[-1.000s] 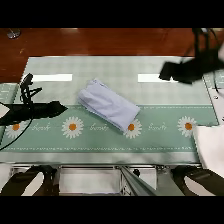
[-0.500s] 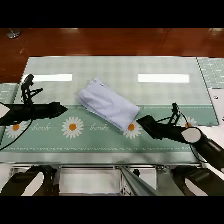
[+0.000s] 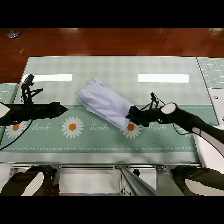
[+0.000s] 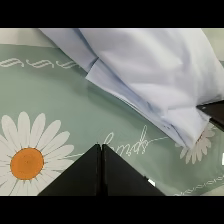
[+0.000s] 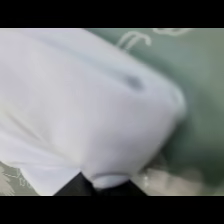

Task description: Fold the shirts.

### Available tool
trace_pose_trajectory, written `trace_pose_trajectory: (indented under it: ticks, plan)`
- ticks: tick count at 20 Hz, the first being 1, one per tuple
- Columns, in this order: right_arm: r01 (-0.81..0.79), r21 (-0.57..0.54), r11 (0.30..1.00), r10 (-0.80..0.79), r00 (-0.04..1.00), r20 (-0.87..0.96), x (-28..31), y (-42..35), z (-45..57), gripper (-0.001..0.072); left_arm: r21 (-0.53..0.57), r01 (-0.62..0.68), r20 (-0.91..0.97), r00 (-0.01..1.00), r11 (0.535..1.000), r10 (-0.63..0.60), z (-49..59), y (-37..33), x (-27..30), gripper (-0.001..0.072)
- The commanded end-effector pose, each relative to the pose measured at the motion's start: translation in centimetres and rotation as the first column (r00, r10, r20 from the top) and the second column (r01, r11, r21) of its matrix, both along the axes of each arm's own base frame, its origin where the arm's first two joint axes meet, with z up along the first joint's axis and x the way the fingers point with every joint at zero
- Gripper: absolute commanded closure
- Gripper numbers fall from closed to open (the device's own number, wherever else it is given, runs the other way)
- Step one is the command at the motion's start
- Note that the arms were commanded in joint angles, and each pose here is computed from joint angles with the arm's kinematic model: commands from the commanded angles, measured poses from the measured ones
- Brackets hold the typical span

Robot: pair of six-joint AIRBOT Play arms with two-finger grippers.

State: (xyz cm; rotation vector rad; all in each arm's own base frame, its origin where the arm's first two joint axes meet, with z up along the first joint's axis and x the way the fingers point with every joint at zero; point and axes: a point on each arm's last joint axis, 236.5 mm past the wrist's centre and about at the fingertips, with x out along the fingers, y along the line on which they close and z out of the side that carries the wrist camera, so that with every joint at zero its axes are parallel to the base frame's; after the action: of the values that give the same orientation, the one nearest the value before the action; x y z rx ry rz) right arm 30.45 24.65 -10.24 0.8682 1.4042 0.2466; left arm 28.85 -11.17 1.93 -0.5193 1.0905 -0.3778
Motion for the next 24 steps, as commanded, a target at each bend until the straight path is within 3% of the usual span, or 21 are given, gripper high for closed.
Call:
trace_pose_trajectory:
  ticks: [1,5,10,12,16,18,24]
  plan:
    - [-0.157,0.048,0.986,0.15,0.981,0.124,4.2,3.1,2.8,0.0691,-0.003,0.0,-0.001,1.0,1.0,0.0,0.0,-0.1,0.0,0.0684]
    - [-0.262,-0.001,0.965,0.245,0.897,0.368,11.5,3.4,14.6,0.0692,-0.004,0.0,-0.001,1.0,1.0,0.0,0.0,-0.1,0.0,0.0684]
    - [-0.293,-0.253,0.922,0.378,0.825,0.42,13.4,-3.0,26.5,0.0692,-0.005,0.007,-0.008,1.0,1.0,-0.007,0.0,-0.1,-0.2,0.0684]
    - [-0.231,-0.361,0.903,0.377,0.83,0.412,13.2,-7.9,30.2,0.0692,-0.008,0.017,-0.02,1.0,1.0,-0.017,-0.1,-0.3,-0.6,0.0684]
    - [-0.032,-0.468,0.883,0.221,0.908,0.355,10.2,-18.6,34.0,0.0691,-0.01,0.022,-0.025,0.999,1.0,-0.022,-0.1,-0.4,-0.7,0.0684]
    - [0.027,-0.552,0.834,0.117,0.967,0.225,6.1,-24.7,33.6,0.0692,-0.005,0.058,-0.03,0.998,0.998,-0.058,-0.2,-0.6,-1.3,0.0684]
    - [0.319,-0.572,0.755,-0.213,0.946,0.246,-3.1,-33.2,34.9,0.0691,-0.002,0.086,-0.034,0.996,0.996,-0.086,-0.4,-0.8,-1.7,0.0684]
